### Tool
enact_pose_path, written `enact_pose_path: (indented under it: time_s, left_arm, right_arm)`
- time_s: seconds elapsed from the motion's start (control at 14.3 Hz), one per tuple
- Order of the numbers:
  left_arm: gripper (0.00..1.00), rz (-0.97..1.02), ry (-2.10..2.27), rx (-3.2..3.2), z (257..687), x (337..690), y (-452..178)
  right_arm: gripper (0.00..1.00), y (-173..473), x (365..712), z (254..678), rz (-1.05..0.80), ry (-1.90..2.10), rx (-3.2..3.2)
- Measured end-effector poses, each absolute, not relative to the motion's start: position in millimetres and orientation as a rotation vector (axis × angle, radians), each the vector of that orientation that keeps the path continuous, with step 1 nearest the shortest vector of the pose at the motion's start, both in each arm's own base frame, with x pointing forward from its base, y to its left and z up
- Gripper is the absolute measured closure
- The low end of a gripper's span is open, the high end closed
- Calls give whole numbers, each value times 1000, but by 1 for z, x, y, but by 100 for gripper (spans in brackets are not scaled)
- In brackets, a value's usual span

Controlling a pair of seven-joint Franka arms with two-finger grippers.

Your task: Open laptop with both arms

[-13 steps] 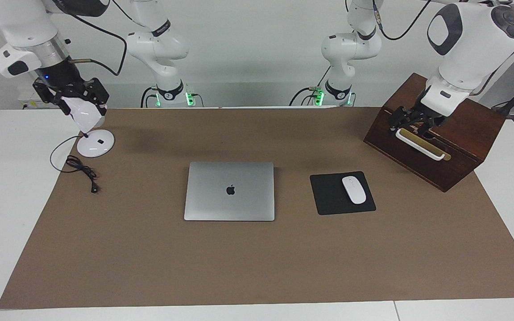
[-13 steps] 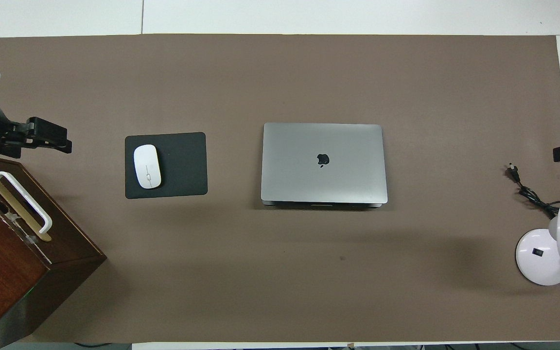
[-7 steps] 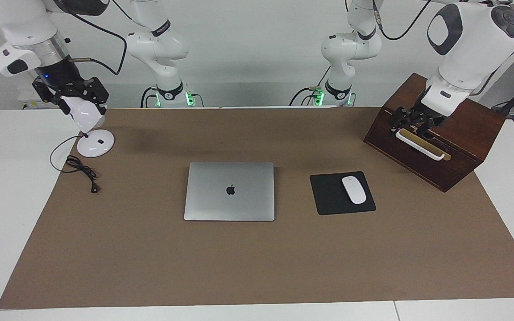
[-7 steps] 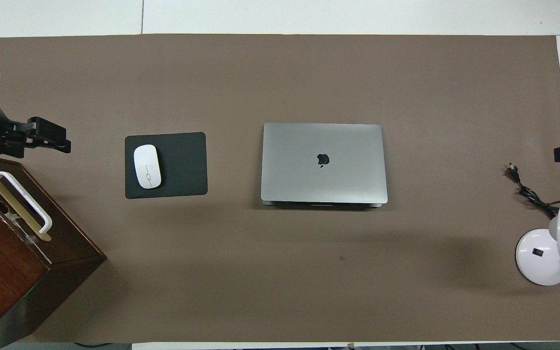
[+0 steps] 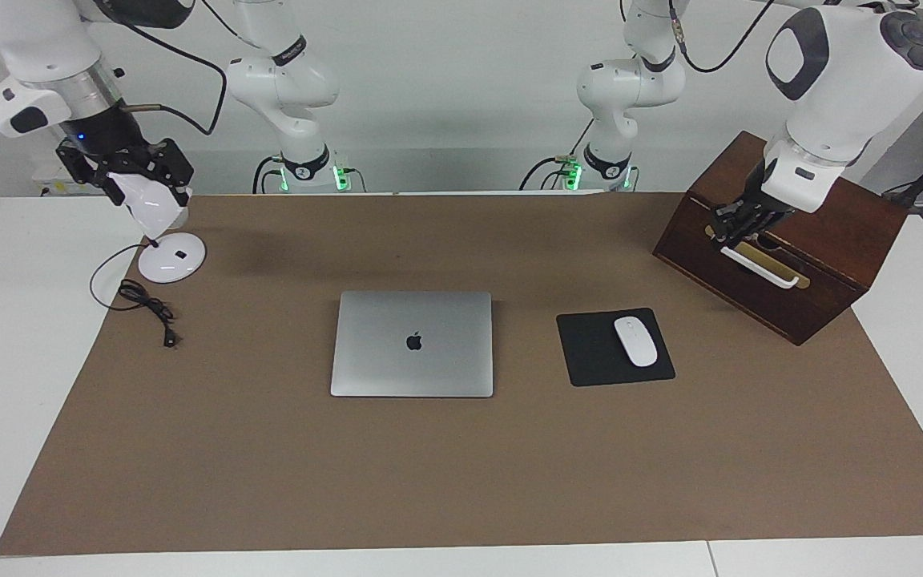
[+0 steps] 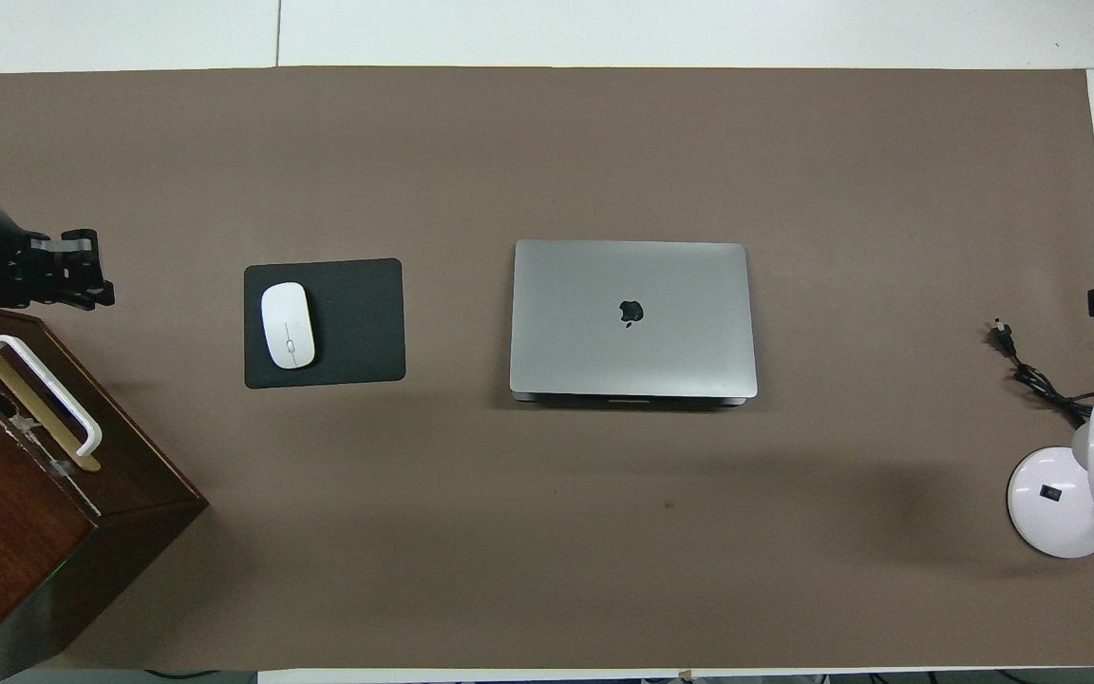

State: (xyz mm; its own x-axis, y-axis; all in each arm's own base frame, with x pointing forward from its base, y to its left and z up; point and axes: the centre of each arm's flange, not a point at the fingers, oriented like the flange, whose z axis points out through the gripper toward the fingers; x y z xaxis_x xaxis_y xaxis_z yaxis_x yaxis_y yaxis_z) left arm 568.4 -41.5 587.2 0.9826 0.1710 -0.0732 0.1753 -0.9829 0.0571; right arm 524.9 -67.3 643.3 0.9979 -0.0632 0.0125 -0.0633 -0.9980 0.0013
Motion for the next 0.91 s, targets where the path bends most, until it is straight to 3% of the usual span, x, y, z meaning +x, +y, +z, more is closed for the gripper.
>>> enact_pose_path:
  time_s: [0.07, 0.56, 0.91]
  left_arm:
    - [99, -100, 315, 3061, 587, 567, -45]
    - [99, -123, 763, 2899, 542, 538, -91]
    - [99, -184, 1169, 2550, 512, 529, -108]
  right_arm:
    - [0, -70, 525, 643, 20, -107, 3138]
    - [0, -105, 523, 645, 82, 44, 3140]
    - [0, -69, 550, 624, 158, -29, 3212]
